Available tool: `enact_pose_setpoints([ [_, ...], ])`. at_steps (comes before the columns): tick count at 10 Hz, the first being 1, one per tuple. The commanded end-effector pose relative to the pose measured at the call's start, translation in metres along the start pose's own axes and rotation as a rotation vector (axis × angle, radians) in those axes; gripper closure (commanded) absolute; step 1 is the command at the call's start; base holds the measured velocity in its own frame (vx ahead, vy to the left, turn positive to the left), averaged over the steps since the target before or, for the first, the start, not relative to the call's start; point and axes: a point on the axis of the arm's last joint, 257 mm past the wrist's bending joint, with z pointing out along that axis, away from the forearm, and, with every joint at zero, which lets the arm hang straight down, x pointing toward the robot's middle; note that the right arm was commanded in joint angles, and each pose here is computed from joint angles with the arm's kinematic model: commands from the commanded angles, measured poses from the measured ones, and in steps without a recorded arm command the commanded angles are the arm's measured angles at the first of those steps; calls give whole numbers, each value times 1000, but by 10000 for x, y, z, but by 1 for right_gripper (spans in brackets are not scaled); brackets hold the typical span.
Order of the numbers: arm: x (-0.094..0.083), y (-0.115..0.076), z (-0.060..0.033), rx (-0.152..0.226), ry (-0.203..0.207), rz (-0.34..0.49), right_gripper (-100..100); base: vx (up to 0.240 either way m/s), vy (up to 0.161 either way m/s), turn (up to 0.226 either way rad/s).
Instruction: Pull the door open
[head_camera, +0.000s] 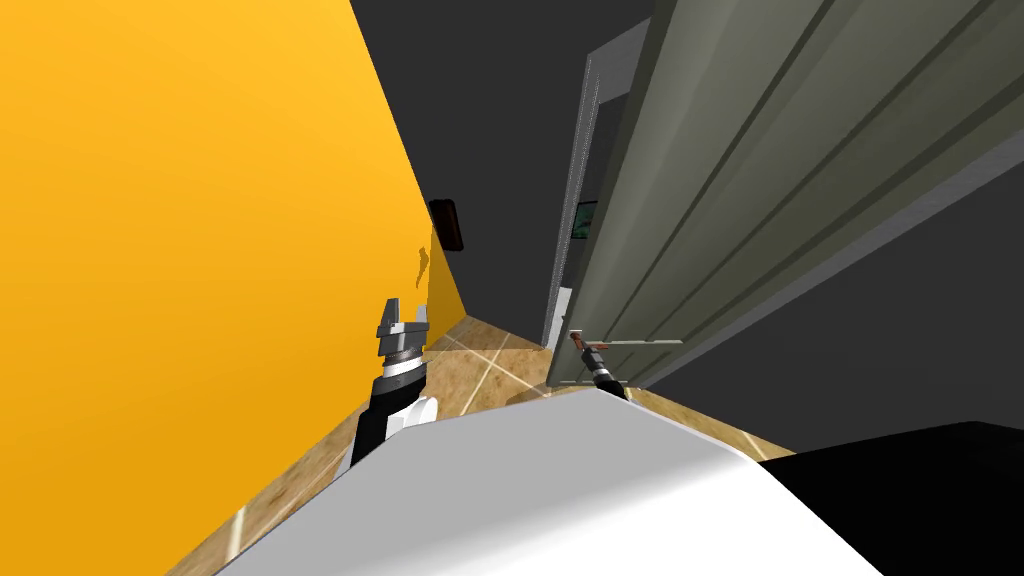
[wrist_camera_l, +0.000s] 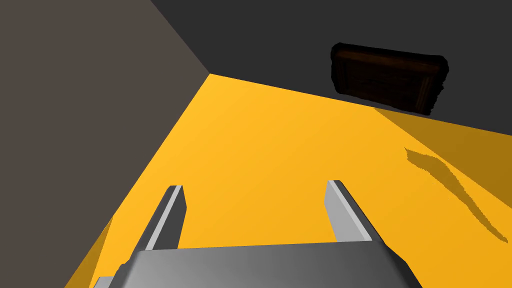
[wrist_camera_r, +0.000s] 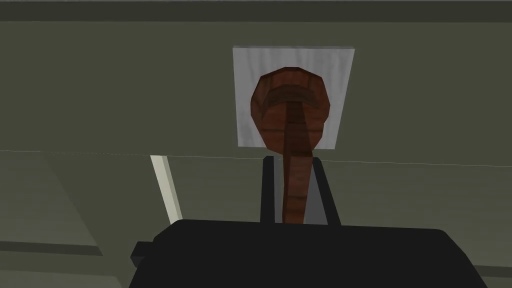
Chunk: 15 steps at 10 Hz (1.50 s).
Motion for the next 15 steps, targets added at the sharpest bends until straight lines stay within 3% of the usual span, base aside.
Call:
enact_pose_setpoints([
  [1, -8, 13, -68, -6, 22, 0, 100, -235, -68, 148],
  [7, -37, 38, -357, -10, 102, 0, 100, -235, -57, 124],
  [8, -4, 9, -341, -4, 98, 1, 100, -93, -26, 24],
  [9, -14, -8, -432, -2, 111, 3, 100, -162, -44, 194],
  [15, -124, 20, -703, -9, 146, 0, 100, -216, -67, 177],
])
